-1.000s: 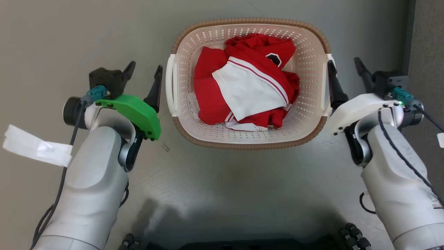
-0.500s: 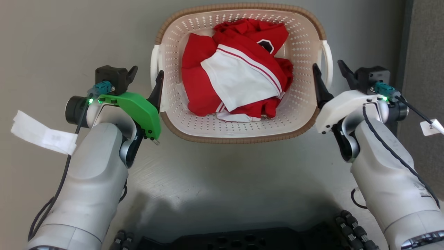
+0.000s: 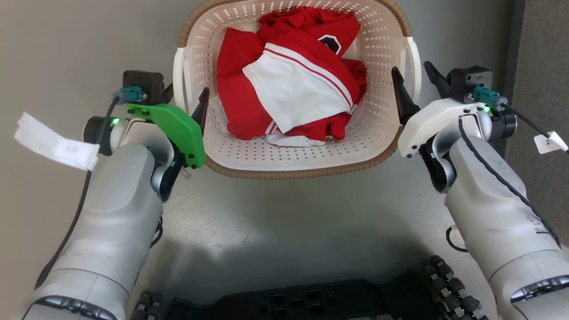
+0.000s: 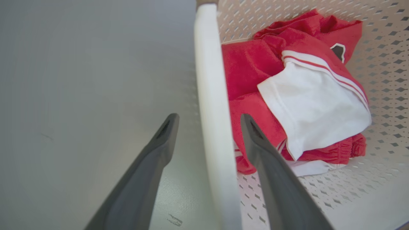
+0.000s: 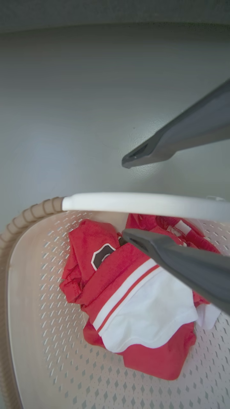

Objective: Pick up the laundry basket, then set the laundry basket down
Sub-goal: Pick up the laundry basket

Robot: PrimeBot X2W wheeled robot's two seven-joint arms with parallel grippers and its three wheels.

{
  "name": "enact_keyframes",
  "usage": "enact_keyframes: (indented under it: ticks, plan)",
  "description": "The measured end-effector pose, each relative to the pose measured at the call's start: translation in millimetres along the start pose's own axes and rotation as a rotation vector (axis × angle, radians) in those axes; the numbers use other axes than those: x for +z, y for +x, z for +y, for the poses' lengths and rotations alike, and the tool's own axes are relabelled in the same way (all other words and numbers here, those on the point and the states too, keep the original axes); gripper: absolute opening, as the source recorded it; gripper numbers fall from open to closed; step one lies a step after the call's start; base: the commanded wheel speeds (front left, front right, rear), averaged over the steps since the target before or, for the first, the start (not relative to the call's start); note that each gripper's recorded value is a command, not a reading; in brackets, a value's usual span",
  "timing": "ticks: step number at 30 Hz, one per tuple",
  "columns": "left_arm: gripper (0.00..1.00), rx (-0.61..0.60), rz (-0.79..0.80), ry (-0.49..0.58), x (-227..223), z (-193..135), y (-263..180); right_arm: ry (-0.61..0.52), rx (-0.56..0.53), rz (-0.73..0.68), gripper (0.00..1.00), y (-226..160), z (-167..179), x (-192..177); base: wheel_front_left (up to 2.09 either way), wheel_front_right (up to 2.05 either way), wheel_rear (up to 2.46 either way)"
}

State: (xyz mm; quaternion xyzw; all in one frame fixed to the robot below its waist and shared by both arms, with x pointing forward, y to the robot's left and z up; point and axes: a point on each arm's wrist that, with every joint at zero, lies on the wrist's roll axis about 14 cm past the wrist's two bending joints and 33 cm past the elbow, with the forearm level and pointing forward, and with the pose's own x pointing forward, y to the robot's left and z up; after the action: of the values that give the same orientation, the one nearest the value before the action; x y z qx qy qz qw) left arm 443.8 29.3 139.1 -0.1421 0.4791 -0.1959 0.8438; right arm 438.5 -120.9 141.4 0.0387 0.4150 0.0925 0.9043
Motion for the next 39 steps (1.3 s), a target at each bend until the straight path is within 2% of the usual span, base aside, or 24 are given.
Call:
enact_keyframes:
  ticks: [1,2,19,28,39]
  plan:
    - [1.0,0.005,0.012,-0.011,-3,1,1,0.0,0.003,0.008,0.29,0,0,-2,0.0,0.0,0.0]
    - [0.0,0.005,0.031,-0.01,-6,2,1,0.0,0.009,0.018,0.0,0,1,-5,0.0,0.0,0.0]
    - [0.0,0.001,0.097,-0.033,-13,-3,1,0.033,0.029,0.048,0.0,4,6,-8,0.0,0.0,0.0]
    - [0.0,0.012,0.134,-0.052,-13,-6,-11,0.036,0.04,0.096,0.0,-7,13,-13,0.0,0.0,0.0]
    - [0.0,0.013,0.181,-0.068,-19,-18,-35,0.036,0.049,0.112,0.0,-27,17,-2,0.0,0.0,0.0]
